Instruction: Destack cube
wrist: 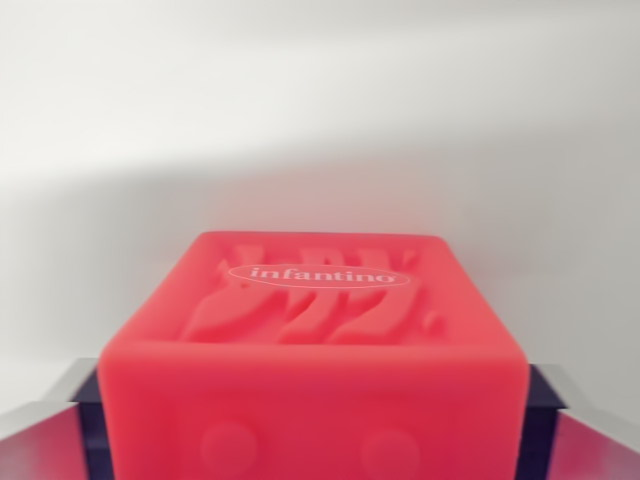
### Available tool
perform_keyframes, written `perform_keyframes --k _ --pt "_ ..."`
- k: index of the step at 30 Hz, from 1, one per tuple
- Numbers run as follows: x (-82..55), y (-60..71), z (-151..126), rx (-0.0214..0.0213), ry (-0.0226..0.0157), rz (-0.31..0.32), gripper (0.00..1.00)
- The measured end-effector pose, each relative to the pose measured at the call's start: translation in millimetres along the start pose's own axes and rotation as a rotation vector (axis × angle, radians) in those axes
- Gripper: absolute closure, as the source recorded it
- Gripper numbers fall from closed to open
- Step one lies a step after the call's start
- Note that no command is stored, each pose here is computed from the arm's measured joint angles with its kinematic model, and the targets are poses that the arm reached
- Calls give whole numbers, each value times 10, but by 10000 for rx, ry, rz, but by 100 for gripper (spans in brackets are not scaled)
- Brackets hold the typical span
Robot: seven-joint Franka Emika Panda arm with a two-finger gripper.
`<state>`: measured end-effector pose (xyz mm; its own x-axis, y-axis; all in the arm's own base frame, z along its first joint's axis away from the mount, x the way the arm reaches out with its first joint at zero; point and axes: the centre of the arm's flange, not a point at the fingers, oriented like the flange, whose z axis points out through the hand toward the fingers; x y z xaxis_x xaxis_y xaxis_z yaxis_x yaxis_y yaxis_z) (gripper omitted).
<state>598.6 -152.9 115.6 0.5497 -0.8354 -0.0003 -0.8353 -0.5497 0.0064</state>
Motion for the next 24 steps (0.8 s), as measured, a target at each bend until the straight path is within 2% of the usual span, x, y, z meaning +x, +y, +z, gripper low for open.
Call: perform_keyframes --k 19,24 --pt "0 -1 -1 4 4 -1 0" --pt "3 -4 -27 15 16 -1 0"
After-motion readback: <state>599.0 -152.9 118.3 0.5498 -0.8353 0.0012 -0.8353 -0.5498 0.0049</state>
